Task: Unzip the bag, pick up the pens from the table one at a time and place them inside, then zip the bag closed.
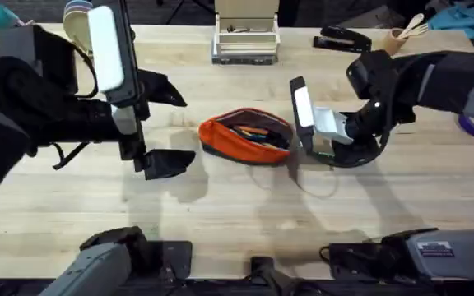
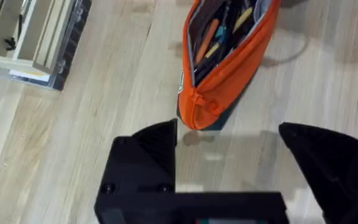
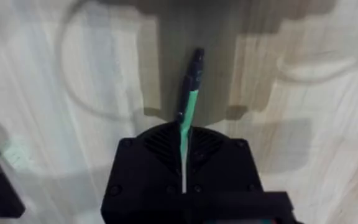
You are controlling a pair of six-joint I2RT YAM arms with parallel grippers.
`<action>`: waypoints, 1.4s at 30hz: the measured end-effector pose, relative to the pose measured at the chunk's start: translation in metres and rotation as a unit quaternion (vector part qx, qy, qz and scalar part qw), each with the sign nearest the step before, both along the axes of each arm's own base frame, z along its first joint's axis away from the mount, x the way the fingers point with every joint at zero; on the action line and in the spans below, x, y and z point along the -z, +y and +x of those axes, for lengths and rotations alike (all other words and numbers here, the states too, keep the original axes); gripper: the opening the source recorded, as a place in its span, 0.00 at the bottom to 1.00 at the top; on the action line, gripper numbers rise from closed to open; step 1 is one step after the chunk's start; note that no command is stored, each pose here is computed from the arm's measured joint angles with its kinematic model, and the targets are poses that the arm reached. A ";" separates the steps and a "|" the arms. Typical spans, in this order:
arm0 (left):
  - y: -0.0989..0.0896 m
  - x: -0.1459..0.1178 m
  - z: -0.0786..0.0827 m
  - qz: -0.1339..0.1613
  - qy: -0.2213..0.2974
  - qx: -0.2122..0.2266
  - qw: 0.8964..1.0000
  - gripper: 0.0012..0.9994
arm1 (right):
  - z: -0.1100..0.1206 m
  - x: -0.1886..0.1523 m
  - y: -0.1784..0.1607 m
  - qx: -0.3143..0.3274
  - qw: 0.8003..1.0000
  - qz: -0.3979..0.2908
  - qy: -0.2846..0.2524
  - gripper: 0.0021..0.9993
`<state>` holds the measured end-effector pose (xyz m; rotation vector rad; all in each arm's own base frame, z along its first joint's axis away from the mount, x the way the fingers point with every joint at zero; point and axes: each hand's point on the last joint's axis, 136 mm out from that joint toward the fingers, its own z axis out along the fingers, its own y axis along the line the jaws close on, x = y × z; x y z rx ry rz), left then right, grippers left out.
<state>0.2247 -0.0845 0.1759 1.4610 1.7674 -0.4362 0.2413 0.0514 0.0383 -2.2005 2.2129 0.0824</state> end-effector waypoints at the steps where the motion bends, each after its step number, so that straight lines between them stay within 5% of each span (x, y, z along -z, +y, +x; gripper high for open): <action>1: 0.000 0.000 0.000 0.000 0.000 0.000 1.000 0.99 | -0.001 -0.001 -0.001 0.001 1.000 -0.002 0.003 0.03; 12: 0.000 0.000 0.000 0.000 0.000 0.000 1.000 0.99 | 0.020 -0.064 0.006 0.037 0.995 0.016 -0.087 0.03; 21: 0.000 0.000 0.000 0.000 0.000 0.000 1.000 0.99 | 0.003 -0.096 0.034 0.003 0.991 0.038 -0.132 0.03; 42: 0.000 0.000 0.000 0.000 0.000 0.000 1.000 0.99 | -0.014 -0.114 0.104 -0.022 0.981 0.104 -0.163 0.03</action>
